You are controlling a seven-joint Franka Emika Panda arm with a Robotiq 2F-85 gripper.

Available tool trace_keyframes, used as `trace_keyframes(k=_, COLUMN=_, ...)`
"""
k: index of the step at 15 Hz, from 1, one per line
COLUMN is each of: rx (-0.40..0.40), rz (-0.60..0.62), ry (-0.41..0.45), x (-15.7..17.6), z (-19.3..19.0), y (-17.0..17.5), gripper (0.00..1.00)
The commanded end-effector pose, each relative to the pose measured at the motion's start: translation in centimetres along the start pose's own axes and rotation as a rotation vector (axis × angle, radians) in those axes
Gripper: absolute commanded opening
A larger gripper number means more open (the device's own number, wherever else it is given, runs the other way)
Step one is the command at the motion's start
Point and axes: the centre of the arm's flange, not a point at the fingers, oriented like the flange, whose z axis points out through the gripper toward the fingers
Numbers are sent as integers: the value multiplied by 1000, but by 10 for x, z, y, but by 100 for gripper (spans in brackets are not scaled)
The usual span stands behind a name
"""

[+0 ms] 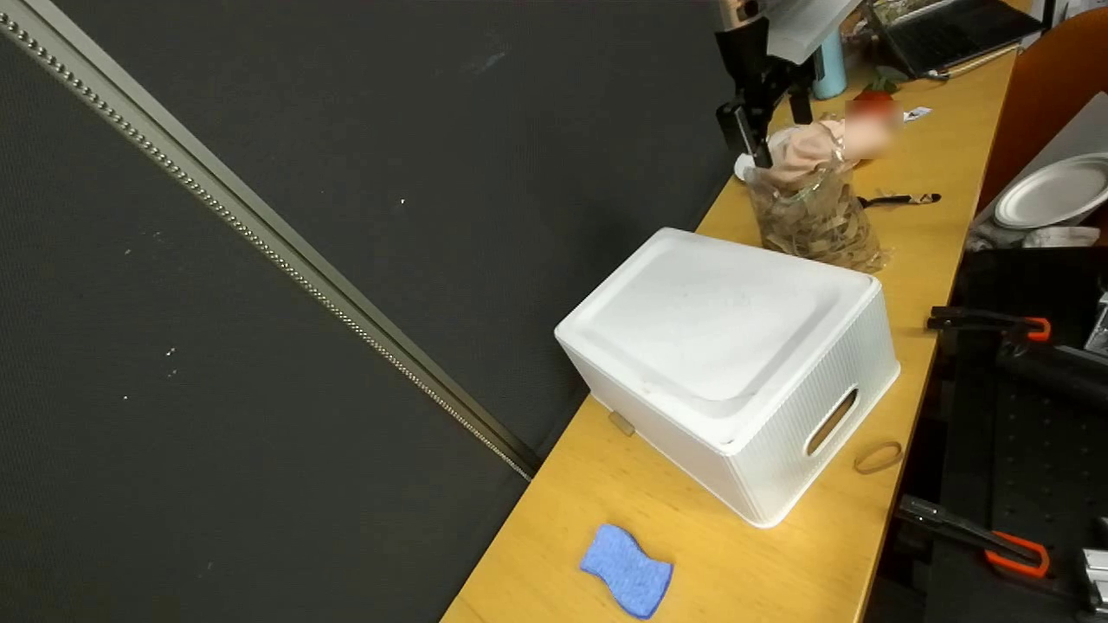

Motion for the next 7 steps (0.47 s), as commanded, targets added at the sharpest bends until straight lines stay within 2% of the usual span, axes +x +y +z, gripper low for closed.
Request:
trace_keyframes(k=1, rx=81, rz=-40, ry=-5, x=-16, z=-26, y=-8, gripper=100)
trace_keyframes(k=7, rx=162, rz=-85, ry=-10, x=-19, z=-34, y=-30, gripper=100)
